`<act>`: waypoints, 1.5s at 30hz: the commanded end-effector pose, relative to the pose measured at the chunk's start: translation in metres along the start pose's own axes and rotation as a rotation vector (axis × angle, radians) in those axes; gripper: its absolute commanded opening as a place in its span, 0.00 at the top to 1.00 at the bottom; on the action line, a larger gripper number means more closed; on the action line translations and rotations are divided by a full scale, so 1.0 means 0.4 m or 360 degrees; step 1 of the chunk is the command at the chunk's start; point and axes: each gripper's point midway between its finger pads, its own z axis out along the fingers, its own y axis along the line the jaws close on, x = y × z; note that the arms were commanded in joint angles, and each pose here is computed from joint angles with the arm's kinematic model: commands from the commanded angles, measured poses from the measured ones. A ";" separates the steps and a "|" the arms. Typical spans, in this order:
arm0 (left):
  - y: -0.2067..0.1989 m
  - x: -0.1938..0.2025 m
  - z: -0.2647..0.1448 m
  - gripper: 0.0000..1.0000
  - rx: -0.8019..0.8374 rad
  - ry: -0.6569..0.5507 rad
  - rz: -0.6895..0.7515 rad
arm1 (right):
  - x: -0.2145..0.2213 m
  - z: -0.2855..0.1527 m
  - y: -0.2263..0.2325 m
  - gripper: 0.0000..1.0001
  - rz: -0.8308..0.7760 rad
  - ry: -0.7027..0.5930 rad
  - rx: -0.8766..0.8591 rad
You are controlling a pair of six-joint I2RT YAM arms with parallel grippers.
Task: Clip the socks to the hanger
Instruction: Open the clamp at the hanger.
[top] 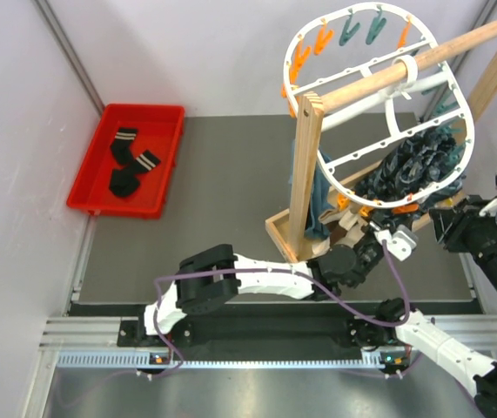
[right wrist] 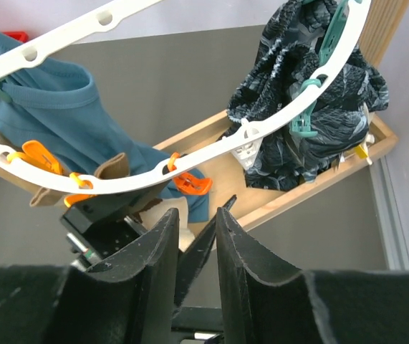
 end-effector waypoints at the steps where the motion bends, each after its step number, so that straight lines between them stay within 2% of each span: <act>1: 0.058 -0.135 0.017 0.42 -0.0007 -0.0173 -0.0183 | 0.000 0.005 0.014 0.73 0.0000 -0.0008 -0.0048; 6: 0.047 -0.153 0.018 0.56 0.0072 -0.0181 -0.0211 | 0.026 0.017 0.034 0.73 0.0039 0.0057 -0.0089; 10: 0.036 -0.169 0.014 0.67 0.0154 -0.0183 -0.0253 | 0.037 0.023 0.031 0.57 0.0141 0.0066 -0.0051; 11: 0.028 -0.166 0.011 0.71 0.0189 -0.0175 -0.0269 | 0.037 0.027 0.035 0.57 0.0159 0.0061 -0.0055; 17: 0.016 -0.196 -0.012 0.82 0.0305 -0.0152 -0.0379 | 0.072 0.056 0.048 0.55 0.0185 0.0102 -0.0061; 24: 0.025 -0.239 -0.047 0.96 0.0398 -0.0104 -0.0565 | 0.056 0.051 0.064 0.56 0.0235 0.0035 -0.0131; 27: 0.021 -0.245 -0.058 1.00 0.0435 -0.0062 -0.0632 | 0.044 0.044 0.082 0.56 0.0257 0.0006 -0.0204; 34: 0.026 -0.272 -0.076 1.00 0.0506 0.0053 -0.0848 | 0.024 0.024 0.124 0.55 0.0248 -0.0035 -0.0380; 38: 0.032 -0.290 -0.089 1.00 0.0593 0.0132 -0.1073 | -0.002 0.007 0.136 0.52 0.0252 -0.0078 -0.0442; 41: 0.067 -0.300 -0.091 1.00 0.0570 0.0164 -0.1159 | -0.004 0.008 0.146 0.49 0.0244 -0.0052 -0.0465; 45: 0.086 -0.296 -0.097 1.00 0.0525 0.0166 -0.1150 | 0.014 0.025 0.162 0.49 0.0266 0.0026 -0.0471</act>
